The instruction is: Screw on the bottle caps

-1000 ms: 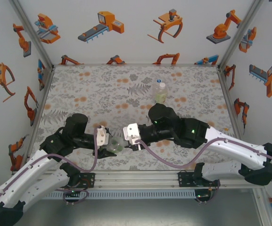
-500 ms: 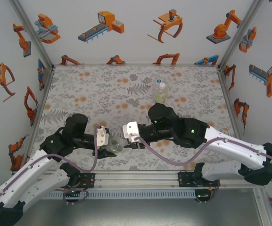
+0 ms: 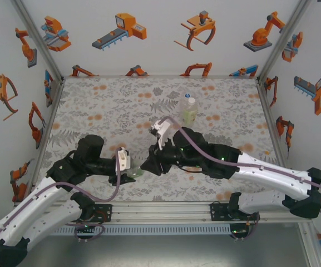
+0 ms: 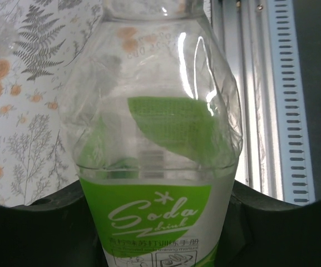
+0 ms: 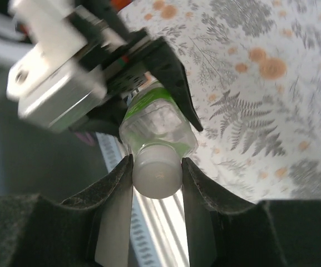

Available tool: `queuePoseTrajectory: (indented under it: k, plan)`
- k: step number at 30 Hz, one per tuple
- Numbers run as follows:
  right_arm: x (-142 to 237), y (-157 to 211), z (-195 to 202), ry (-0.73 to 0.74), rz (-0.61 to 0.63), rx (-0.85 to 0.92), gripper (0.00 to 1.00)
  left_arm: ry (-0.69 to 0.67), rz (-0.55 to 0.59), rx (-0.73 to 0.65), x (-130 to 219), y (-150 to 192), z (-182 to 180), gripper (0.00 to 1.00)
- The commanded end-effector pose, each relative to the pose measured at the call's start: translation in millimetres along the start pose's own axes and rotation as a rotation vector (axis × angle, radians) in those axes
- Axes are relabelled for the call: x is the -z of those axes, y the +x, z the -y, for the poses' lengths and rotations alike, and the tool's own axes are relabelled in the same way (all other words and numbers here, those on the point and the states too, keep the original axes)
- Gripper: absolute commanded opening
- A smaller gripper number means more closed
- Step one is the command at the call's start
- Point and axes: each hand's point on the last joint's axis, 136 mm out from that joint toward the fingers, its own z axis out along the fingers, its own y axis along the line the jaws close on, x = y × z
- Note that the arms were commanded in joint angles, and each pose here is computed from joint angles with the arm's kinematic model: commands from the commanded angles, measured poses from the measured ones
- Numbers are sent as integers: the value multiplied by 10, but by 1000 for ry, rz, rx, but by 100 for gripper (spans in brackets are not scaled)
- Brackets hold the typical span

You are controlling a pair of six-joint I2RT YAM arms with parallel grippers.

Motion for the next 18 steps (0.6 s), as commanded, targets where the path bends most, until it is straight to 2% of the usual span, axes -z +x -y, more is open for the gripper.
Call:
queuePoseTrajectory:
  k: [1,3,6,10,12,13,16,18]
  plan:
    - [-46,212,532,286,29,-533,0,-103,3,-24,60,-102,-193,0]
    - [-74,344,623,340,9,-682,0,-132,-19,-14,59,-64,-249,0]
    - [-167,421,644,334,18,-780,0,-153,-48,1,49,-14,-301,0]
    - [-185,350,642,325,43,-763,0,-146,-69,18,28,14,-316,0]
    - [-186,245,594,284,45,-688,0,-137,-66,17,23,8,-304,0]
    - [-171,189,572,265,43,-651,6,-130,-62,16,20,3,-293,0]
    - [-105,29,467,192,24,-496,38,-109,-43,6,23,-36,-251,0]
    - [-15,-81,384,157,31,-362,47,-89,-26,-1,26,-64,-210,0]
